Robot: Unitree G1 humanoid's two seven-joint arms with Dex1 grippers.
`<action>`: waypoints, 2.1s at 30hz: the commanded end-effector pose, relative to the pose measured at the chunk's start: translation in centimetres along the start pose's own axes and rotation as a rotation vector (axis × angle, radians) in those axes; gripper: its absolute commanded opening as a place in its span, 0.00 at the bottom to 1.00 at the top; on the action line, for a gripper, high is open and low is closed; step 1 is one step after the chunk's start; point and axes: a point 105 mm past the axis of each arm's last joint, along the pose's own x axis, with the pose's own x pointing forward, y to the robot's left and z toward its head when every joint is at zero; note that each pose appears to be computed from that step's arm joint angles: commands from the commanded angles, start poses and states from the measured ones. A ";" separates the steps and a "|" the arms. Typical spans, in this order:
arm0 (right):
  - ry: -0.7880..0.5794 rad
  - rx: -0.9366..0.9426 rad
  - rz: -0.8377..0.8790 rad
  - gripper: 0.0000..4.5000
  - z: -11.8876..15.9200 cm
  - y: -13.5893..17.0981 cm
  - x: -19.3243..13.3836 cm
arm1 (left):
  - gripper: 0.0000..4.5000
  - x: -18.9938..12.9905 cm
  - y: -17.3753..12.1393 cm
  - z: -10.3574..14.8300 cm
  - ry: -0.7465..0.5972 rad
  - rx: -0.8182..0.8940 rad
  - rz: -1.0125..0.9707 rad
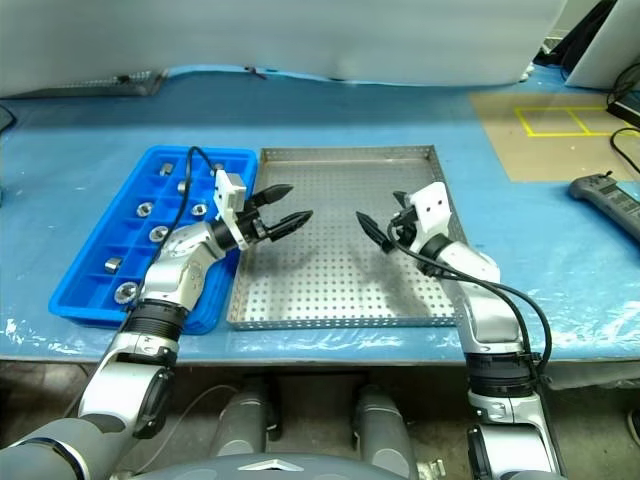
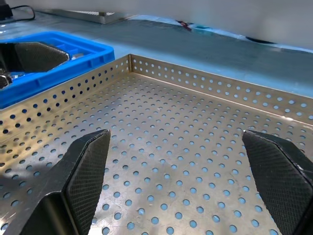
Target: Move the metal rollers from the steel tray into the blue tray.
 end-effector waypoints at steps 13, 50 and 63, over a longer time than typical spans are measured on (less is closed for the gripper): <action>-0.008 -0.094 0.050 1.00 1.3 -0.3 1.3 | 0.99 -0.1 0.3 1.1 -0.006 0.090 0.044; 0.026 -0.141 0.102 1.00 1.4 -0.9 2.1 | 0.99 -0.7 0.1 0.2 0.031 0.113 0.054; 0.026 -0.133 0.095 1.00 1.2 -0.5 2.4 | 0.99 -1.2 -0.3 -0.5 0.078 0.128 0.001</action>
